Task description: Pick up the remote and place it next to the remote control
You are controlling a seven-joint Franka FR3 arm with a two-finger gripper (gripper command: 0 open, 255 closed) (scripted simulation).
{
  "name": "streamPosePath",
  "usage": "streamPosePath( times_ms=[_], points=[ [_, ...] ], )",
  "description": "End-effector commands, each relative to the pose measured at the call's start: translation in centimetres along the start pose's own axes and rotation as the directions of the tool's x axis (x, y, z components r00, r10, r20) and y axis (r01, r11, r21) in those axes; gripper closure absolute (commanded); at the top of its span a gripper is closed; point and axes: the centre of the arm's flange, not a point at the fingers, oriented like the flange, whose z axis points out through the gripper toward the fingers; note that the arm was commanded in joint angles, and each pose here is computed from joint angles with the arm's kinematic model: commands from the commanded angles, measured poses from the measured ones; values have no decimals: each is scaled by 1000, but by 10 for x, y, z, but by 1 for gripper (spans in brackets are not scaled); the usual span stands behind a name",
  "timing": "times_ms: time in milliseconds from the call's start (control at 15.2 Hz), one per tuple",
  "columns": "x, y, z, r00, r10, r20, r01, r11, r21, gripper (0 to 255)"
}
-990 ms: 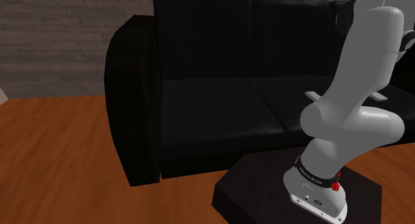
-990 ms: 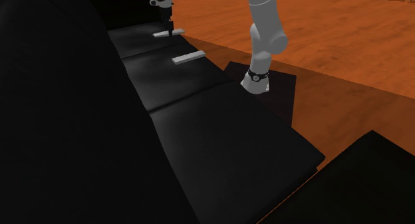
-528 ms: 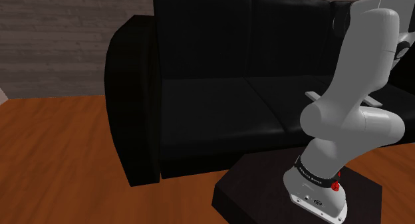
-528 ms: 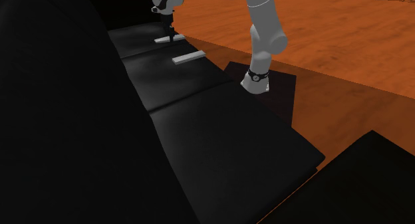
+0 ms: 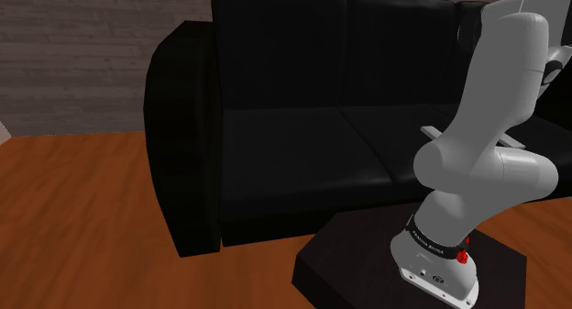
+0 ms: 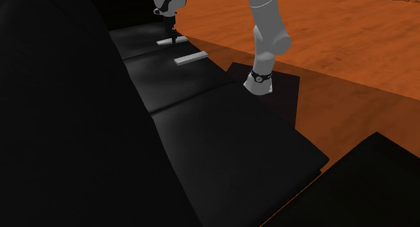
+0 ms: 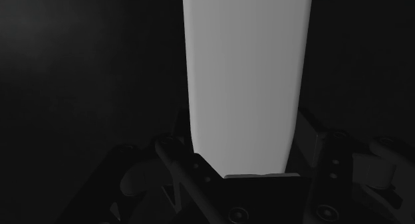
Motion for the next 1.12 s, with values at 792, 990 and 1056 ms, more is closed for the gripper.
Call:
streamPosePath(
  times_ms=[792, 990, 1056],
  points=[
    [0, 0, -50, 1000, 0, 0, 0, 1000, 0, 0],
    [0, 0, -50, 1000, 0, 0, 0, 1000, 0, 0],
    [0, 0, -50, 1000, 0, 0, 0, 1000, 0, 0]
  ],
)
